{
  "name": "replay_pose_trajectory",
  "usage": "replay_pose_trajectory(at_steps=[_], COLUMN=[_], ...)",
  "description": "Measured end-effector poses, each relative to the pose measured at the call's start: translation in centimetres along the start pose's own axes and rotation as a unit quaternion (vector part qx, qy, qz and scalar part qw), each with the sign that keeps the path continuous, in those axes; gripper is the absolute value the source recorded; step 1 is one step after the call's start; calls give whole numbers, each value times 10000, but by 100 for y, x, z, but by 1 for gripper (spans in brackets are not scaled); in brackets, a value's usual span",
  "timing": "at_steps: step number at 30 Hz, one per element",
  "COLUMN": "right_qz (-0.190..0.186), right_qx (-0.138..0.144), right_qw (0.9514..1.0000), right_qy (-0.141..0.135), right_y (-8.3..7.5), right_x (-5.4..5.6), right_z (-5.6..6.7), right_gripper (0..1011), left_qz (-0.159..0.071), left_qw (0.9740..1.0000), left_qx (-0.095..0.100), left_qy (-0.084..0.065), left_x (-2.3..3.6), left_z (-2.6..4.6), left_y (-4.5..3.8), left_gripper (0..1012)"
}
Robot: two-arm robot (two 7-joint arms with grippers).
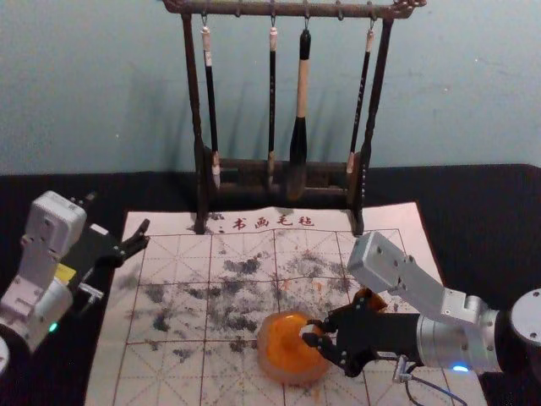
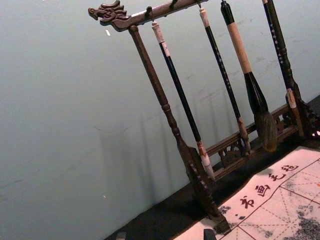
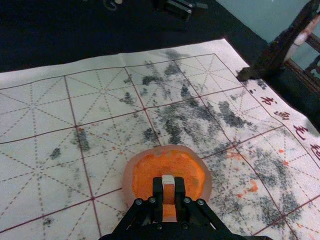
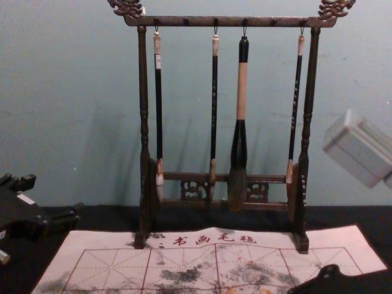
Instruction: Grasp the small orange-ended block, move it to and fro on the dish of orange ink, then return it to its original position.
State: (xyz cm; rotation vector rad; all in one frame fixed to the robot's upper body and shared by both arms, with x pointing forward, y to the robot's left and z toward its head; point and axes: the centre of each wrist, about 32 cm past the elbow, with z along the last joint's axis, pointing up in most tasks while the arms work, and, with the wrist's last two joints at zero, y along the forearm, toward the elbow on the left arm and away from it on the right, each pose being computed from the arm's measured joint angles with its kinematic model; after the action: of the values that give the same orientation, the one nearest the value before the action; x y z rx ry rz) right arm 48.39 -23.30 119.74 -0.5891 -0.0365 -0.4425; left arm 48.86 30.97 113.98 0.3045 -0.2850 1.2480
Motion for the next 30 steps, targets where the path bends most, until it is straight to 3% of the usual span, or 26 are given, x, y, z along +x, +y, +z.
replay_pose_trajectory(at_steps=[11,20,30], right_qz=[-209,-339,-245], right_qx=[-59,-61,-112], right_qw=[9998,9994,9996], right_qy=[26,34,-64], right_y=[22,-46,-152], right_x=[51,88,57], right_z=[-18,-19,-5], right_gripper=[96,96,96], left_qz=[0,0,0], left_qw=[10000,10000,10000], left_qx=[0,0,0], left_qy=[0,0,0], left_x=[0,0,0], left_z=[0,0,0], left_y=[0,0,0], left_gripper=[1001,1001,1001])
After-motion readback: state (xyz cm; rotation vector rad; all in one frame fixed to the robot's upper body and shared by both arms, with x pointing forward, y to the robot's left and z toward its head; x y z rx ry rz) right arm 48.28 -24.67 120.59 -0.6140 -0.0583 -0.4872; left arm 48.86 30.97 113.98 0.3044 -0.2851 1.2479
